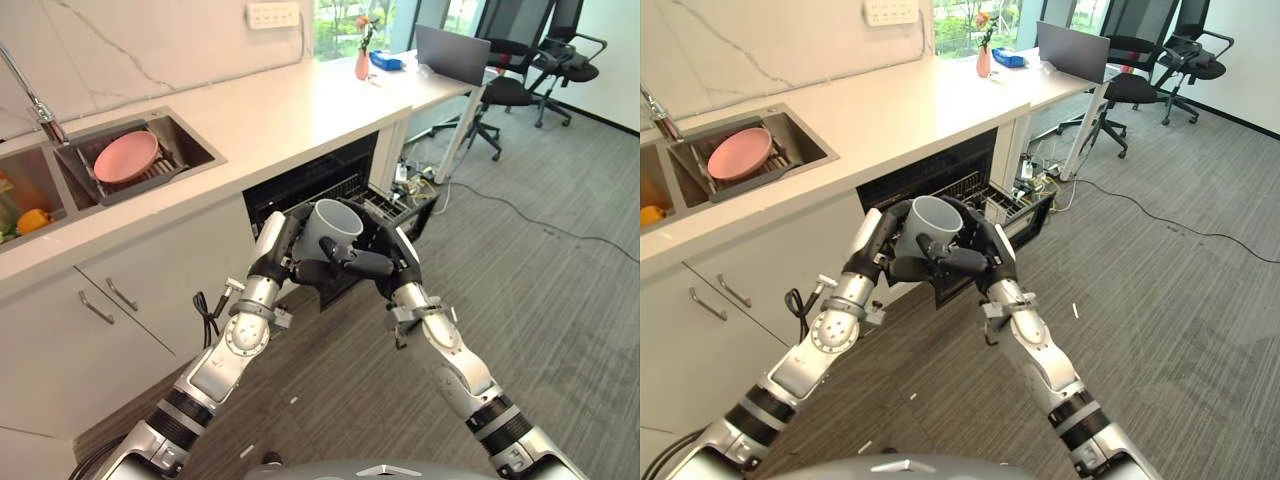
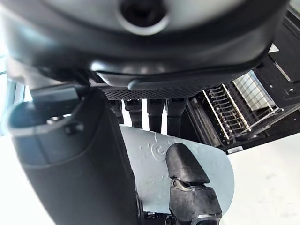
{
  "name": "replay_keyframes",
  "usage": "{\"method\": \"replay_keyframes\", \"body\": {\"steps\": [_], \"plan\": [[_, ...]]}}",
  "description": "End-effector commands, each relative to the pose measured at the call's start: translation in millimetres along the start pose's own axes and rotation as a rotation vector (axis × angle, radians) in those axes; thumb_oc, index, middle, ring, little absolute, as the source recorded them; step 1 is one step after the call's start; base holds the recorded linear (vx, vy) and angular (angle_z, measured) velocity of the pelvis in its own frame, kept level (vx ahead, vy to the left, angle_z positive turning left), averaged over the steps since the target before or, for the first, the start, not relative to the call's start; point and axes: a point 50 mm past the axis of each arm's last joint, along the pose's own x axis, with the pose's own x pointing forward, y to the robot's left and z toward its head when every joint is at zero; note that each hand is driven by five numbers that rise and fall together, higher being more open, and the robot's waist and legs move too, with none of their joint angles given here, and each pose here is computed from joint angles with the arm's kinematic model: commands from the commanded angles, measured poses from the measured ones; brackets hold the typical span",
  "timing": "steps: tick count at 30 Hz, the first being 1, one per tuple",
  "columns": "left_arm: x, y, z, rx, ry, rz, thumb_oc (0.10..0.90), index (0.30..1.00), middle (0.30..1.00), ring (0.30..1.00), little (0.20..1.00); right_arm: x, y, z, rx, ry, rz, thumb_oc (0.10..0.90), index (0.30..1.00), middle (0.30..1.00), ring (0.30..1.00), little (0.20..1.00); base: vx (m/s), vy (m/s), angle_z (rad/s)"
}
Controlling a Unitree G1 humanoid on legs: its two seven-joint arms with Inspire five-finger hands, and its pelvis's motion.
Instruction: Place the dishes in the dishwasher.
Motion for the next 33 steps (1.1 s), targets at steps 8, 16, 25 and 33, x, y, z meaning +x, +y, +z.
{"method": "replay_keyframes", "body": {"steps": [8, 16, 25, 33], "plan": [[3, -13, 77, -0.052, -0.440, -0.052, 0.800, 0.900, 0.900, 0.900, 0.900, 24, 4, 71, 0.081, -0.366, -0.069, 0.400, 0.300, 0.300, 0.300, 0.300, 0.00, 0.006, 0.03], [-8, 6, 34, -0.061, -0.228, 0.089, 0.800, 0.900, 0.900, 0.900, 0.900, 17, -14, 85, 0.152, -0.469, -0.200, 0.400, 0.300, 0.300, 0.300, 0.300, 0.01, 0.005, 0.08], [-35, 29, -24, -0.079, 0.069, 0.257, 0.800, 0.900, 0.900, 0.900, 0.900, 17, -37, 99, 0.114, -0.517, -0.312, 0.400, 0.300, 0.300, 0.300, 0.300, 0.01, 0.002, 0.11], [-73, 40, -70, 0.034, 0.281, 0.214, 0.800, 0.900, 0.900, 0.900, 0.900, 35, -84, 126, -0.506, -0.429, -0.450, 0.400, 0.300, 0.300, 0.300, 0.300, -0.01, -0.012, 0.27]]}}
